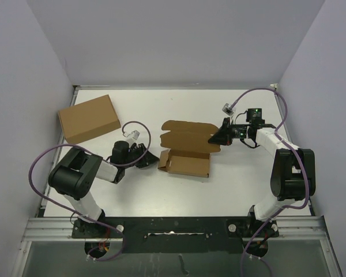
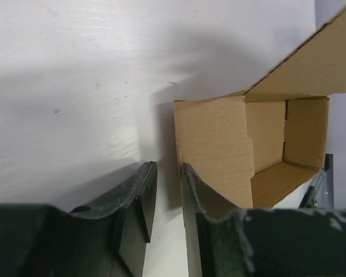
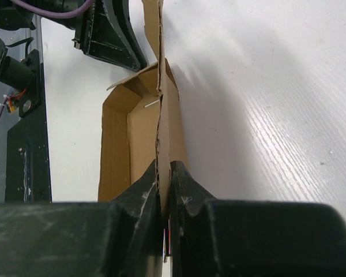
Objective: Fold the paper box
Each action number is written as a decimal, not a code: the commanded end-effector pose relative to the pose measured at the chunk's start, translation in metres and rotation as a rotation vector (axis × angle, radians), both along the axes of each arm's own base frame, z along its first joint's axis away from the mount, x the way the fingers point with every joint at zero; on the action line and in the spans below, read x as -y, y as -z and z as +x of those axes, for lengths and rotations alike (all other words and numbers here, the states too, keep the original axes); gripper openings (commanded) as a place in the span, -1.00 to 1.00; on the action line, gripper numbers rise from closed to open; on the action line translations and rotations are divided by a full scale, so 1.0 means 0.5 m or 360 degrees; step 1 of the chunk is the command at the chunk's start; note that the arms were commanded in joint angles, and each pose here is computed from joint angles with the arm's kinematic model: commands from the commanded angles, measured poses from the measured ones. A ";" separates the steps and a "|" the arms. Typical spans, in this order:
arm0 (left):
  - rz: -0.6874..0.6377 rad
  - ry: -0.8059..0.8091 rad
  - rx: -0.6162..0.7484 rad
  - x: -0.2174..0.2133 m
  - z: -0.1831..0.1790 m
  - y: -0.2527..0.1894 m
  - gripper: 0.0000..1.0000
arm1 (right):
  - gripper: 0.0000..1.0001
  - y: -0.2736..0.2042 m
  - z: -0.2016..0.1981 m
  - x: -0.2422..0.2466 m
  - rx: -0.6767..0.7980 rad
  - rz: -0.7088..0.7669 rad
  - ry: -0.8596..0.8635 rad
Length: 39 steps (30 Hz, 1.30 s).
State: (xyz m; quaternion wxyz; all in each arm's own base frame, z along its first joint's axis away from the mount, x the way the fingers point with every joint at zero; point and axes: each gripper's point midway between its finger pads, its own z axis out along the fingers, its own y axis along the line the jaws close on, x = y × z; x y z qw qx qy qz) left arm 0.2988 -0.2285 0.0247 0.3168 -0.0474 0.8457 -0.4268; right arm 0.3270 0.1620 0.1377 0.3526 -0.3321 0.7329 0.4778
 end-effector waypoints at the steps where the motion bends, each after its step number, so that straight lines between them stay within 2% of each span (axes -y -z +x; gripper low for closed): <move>1: -0.0179 0.0146 0.0140 0.042 -0.009 -0.053 -0.52 | -1.00 -0.017 0.006 -0.008 0.0059 0.0046 -0.0045; 14: -0.0347 0.0192 0.0149 0.067 -0.017 -0.080 -0.37 | -1.00 -0.018 0.007 -0.008 0.0063 0.0048 -0.0046; 24: -0.0291 0.0234 0.0120 0.089 -0.032 -0.092 -0.16 | -1.00 -0.015 0.007 -0.007 0.0059 0.0043 -0.0044; 39: -0.0241 0.0250 0.0123 0.117 -0.040 -0.111 -0.12 | -1.00 -0.018 0.007 -0.008 0.0064 0.0043 -0.0044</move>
